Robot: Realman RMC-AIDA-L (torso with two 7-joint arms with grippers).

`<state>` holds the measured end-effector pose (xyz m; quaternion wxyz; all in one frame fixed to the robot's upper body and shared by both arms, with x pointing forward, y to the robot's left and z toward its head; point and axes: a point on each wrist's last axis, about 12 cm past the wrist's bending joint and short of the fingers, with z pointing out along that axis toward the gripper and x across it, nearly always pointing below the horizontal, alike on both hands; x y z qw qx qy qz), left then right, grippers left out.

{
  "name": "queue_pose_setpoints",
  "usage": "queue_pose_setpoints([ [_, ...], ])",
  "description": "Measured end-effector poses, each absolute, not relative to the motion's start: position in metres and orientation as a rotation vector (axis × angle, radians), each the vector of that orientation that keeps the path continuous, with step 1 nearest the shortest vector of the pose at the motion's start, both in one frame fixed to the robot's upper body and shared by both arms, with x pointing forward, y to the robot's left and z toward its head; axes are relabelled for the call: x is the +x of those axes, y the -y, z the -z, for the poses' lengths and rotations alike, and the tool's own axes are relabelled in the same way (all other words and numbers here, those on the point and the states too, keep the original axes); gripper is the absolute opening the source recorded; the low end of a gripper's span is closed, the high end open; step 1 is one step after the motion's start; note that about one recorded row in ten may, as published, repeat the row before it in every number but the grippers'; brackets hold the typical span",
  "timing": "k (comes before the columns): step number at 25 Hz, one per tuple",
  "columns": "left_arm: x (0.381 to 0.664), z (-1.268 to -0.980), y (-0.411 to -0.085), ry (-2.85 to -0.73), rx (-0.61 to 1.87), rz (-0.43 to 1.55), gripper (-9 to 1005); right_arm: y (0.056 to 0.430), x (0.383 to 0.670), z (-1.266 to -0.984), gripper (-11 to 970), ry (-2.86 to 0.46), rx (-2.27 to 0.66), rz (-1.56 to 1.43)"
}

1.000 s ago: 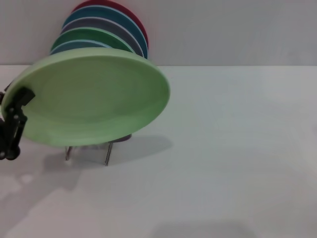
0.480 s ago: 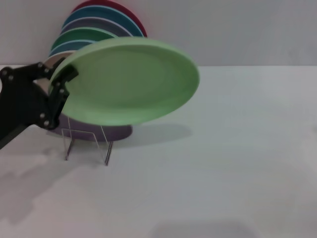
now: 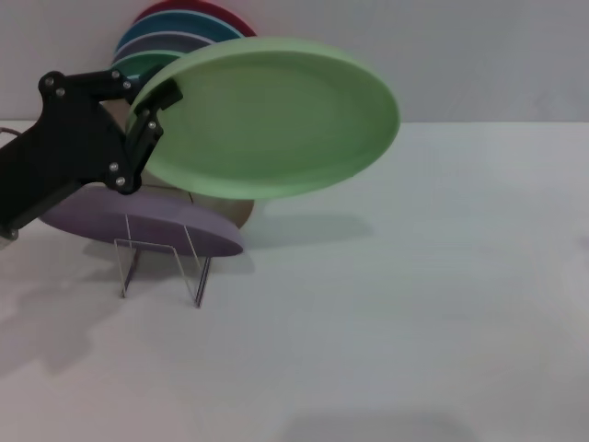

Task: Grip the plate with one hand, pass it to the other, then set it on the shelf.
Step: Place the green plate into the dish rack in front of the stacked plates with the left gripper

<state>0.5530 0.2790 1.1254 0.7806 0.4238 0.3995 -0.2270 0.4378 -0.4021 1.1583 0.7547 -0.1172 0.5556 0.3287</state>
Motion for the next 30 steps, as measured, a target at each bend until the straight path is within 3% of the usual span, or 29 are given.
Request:
queue_pose_setpoints([
  [4, 0.554, -1.129, -0.277, -0.840, 0.922, 0.502, 109, 0.402, 0.437, -1.158, 608, -1.213, -0.255, -0.718],
  [12, 0.529, -1.142, -0.285, -0.688, 0.870, 0.642, 112, 0.400, 0.438, -1.157, 607, -1.219, -0.262, -0.731],
  [20, 0.505, -1.127, -0.307, -0.770, 0.824, 0.640, 115, 0.399, 0.437, -1.156, 607, -1.222, -0.263, -0.737],
  [30, 0.496, -1.114, -0.315, -0.842, 0.821, 0.616, 119, 0.398, 0.439, -1.158, 607, -1.217, -0.268, -0.740],
])
